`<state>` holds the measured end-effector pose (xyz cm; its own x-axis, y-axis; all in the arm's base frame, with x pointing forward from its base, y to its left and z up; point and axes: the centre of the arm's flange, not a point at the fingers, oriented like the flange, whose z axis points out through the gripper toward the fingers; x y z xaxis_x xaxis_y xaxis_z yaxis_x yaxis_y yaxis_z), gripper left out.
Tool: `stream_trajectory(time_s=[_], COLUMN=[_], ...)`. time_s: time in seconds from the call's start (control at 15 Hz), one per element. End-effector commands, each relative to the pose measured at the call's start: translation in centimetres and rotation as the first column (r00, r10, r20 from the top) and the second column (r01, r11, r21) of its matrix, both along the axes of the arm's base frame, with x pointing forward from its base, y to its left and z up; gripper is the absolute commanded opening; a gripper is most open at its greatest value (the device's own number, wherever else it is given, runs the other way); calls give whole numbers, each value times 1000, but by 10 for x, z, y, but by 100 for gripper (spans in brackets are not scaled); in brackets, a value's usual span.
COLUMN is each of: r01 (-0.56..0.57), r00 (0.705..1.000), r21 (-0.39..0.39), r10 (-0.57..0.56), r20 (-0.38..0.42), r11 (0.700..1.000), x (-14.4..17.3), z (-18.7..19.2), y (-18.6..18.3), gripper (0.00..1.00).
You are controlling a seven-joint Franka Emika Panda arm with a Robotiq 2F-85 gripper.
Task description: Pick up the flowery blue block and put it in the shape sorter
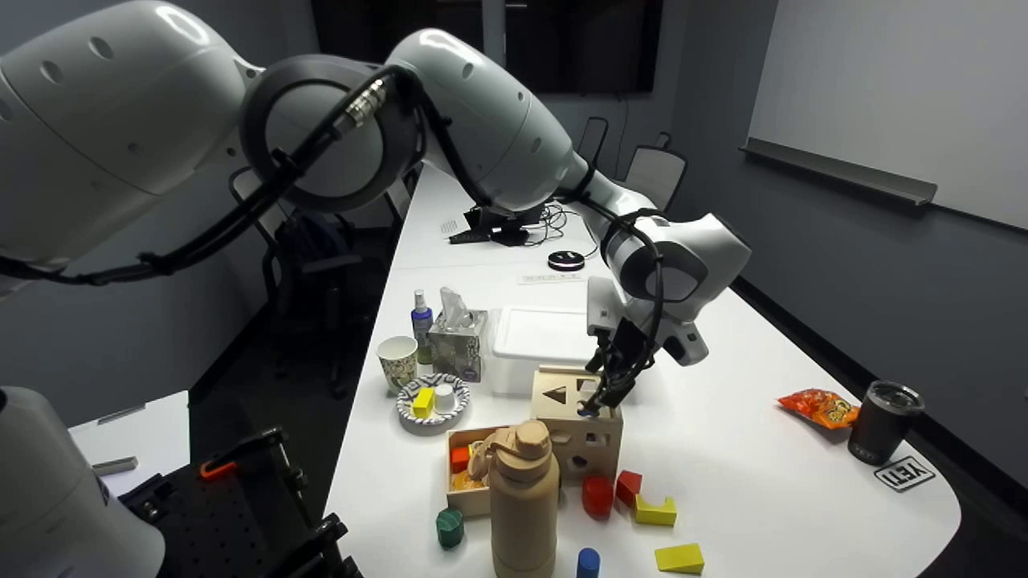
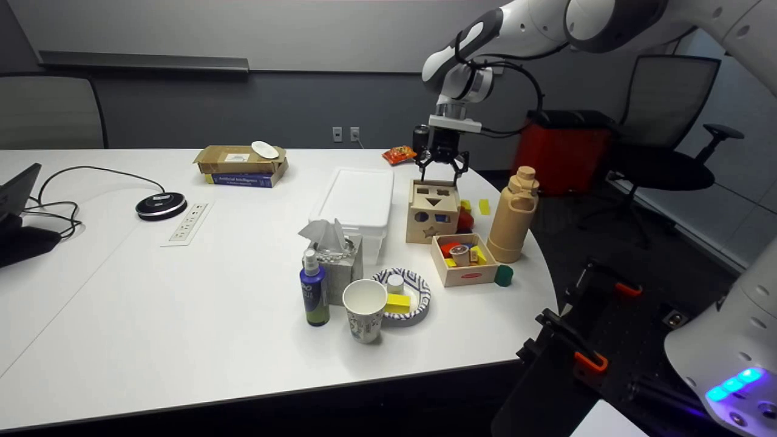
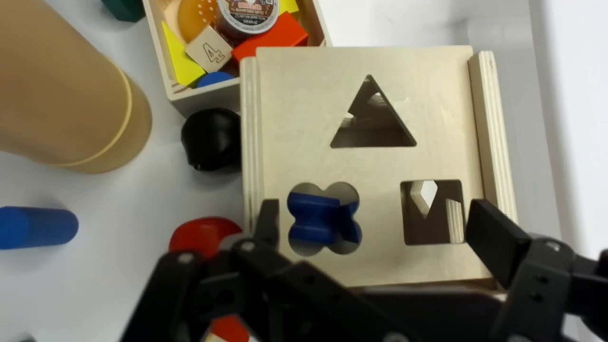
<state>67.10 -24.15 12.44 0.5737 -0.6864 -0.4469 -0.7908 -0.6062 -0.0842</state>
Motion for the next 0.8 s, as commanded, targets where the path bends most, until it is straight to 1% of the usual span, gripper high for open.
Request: stream_trajectory(time_s=[0.0, 0.07, 0.33, 0.47, 0.73], r01=[14, 5, -70, -121, -201], r00=[1000, 1000, 997, 991, 975], r21=[-6, -14, -104, -170, -246], r10=[-14, -4, 74, 130, 219], r20=[13, 20, 38, 42, 49], r11=[1000, 1000, 992, 978, 948], x=[3, 3, 6, 6, -1], z=[32, 40, 86, 114, 171], y=[5, 7, 20, 29, 51], gripper=[100, 100, 100, 100, 100])
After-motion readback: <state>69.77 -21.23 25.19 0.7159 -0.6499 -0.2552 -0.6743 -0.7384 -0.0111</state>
